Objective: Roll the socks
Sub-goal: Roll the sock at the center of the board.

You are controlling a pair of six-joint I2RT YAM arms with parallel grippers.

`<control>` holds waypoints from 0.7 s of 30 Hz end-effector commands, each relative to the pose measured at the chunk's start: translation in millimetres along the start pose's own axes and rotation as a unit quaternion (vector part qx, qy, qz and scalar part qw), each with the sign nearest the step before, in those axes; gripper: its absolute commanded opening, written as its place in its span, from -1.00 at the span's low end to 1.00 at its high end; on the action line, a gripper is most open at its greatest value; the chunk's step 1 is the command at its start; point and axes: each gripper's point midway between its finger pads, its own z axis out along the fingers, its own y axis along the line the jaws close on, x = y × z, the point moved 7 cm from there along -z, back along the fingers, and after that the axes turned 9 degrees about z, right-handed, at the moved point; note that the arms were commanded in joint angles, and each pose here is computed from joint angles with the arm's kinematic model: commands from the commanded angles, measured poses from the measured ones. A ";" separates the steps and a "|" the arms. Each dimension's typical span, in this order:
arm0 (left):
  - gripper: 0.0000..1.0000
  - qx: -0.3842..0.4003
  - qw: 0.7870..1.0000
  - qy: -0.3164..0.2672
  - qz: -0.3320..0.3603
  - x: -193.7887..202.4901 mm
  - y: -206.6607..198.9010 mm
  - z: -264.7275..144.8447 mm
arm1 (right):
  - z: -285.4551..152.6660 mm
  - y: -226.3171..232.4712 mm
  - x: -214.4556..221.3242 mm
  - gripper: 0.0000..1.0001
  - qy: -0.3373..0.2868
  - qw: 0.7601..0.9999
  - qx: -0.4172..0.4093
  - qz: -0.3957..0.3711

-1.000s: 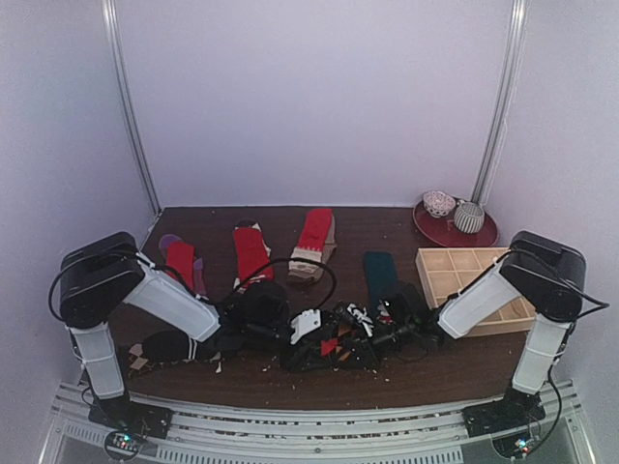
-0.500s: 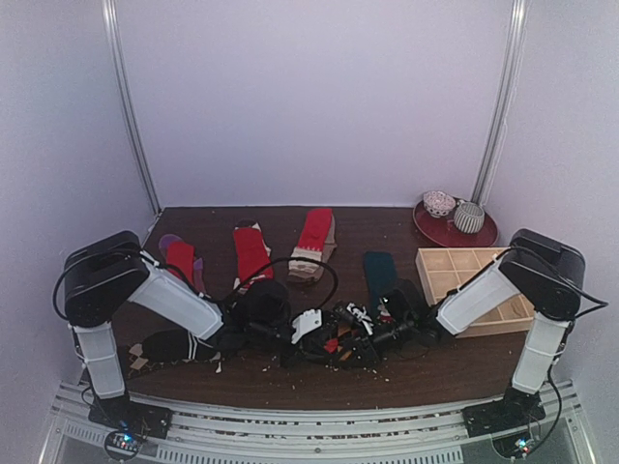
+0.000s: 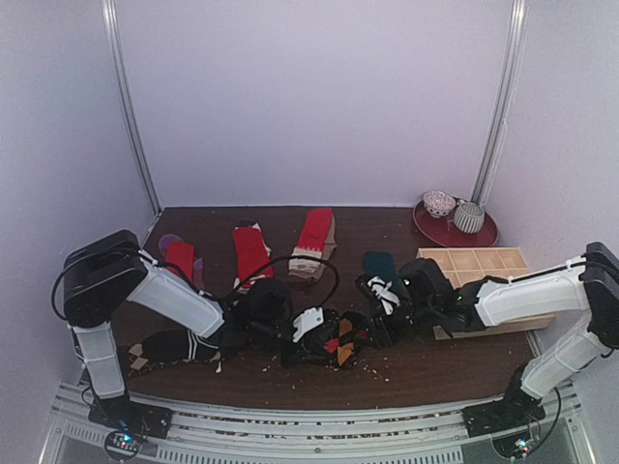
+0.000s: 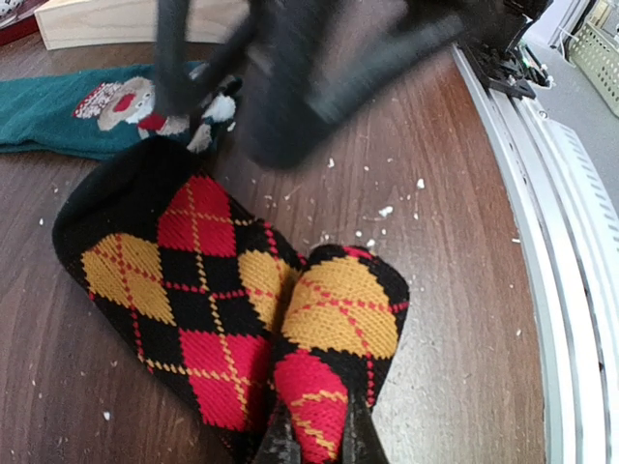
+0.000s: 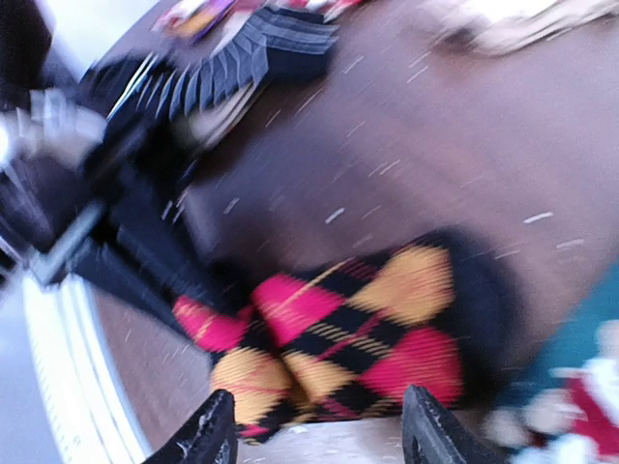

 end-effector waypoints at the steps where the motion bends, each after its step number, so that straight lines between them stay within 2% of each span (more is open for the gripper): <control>1: -1.00 0.010 0.993 0.098 -0.065 47.1 -17.3 -5.7 | -12.3 -23.3 -12.3 0.13 -0.020 0.990 0.138 0.017; 7: -1.00 -0.003 0.994 0.087 -0.061 38.0 -11.9 -5.2 | 23.7 -33.4 -7.6 -0.38 0.034 0.989 0.140 0.032; 15: -1.00 -0.032 0.994 0.087 -0.053 33.7 -12.4 -15.8 | 55.6 -41.5 -9.7 -0.48 0.044 0.989 0.137 0.029; 21: -1.00 -0.041 0.997 0.065 0.000 12.3 -29.0 -27.7 | 86.8 -43.6 -32.2 -0.52 0.049 0.990 0.134 0.002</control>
